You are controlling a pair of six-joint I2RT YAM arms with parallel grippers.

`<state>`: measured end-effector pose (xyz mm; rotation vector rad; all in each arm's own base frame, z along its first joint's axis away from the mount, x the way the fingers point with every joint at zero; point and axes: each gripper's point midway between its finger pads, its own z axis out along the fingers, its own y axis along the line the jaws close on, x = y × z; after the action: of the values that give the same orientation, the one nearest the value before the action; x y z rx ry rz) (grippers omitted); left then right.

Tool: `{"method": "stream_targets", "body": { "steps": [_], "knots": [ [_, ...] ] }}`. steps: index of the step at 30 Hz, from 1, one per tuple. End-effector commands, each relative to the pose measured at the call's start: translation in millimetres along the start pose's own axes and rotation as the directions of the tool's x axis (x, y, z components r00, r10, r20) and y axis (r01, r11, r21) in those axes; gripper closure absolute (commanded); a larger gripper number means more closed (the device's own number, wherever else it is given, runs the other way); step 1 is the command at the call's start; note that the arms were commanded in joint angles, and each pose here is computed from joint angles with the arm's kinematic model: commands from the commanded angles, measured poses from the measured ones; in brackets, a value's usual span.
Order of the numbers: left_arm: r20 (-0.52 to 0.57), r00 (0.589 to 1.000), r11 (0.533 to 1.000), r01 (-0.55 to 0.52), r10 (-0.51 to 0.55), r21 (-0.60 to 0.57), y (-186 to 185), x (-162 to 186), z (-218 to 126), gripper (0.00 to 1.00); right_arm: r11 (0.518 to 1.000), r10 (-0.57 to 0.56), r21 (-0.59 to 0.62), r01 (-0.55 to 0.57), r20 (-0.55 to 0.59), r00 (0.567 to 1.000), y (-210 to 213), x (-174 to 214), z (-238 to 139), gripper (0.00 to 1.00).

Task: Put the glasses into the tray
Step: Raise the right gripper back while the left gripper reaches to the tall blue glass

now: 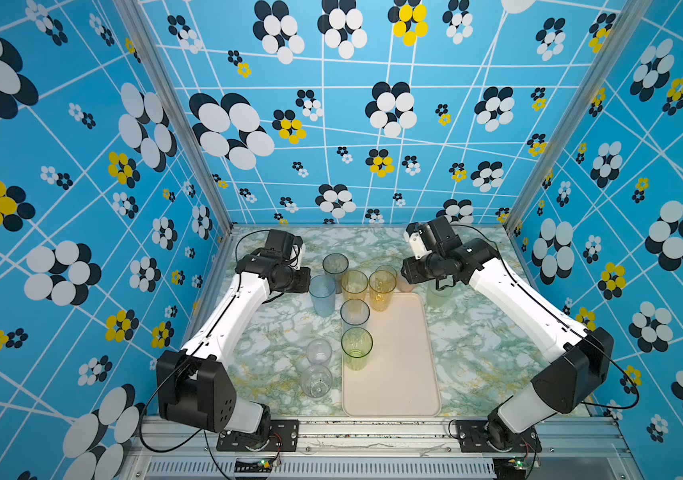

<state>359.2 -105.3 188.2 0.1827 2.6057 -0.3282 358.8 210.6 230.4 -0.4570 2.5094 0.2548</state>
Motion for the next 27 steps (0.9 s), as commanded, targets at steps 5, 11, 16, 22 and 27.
{"method": "stream_targets", "body": {
  "steps": [5, 11, 16, 22, 27],
  "knots": [
    [-0.047, 0.998, 0.999, -0.048, 0.047, -0.014, -3, -13, 14, 0.82, 1.000, 0.016, 0.018, -0.016, 0.005, 1.000, -6, 5, -4, 0.54],
    [-0.092, 0.993, 0.995, -0.080, 0.075, -0.054, -2, -12, 27, 0.79, 1.000, 0.021, 0.018, -0.021, 0.002, 1.000, -9, 8, -3, 0.54],
    [-0.122, 0.988, 0.992, -0.100, 0.090, -0.082, 0, -9, 34, 0.80, 1.000, 0.024, 0.020, -0.024, 0.000, 1.000, -12, 11, -2, 0.54],
    [-0.138, 0.986, 0.990, -0.106, 0.093, -0.093, 1, -7, 38, 0.80, 0.999, 0.028, 0.015, -0.028, -0.003, 1.000, -13, 13, 0, 0.54],
    [-0.157, 0.983, 0.990, -0.109, 0.094, -0.091, 2, -2, 43, 0.80, 1.000, 0.029, 0.012, -0.029, -0.004, 1.000, -13, 13, 1, 0.54]
  ]
}}
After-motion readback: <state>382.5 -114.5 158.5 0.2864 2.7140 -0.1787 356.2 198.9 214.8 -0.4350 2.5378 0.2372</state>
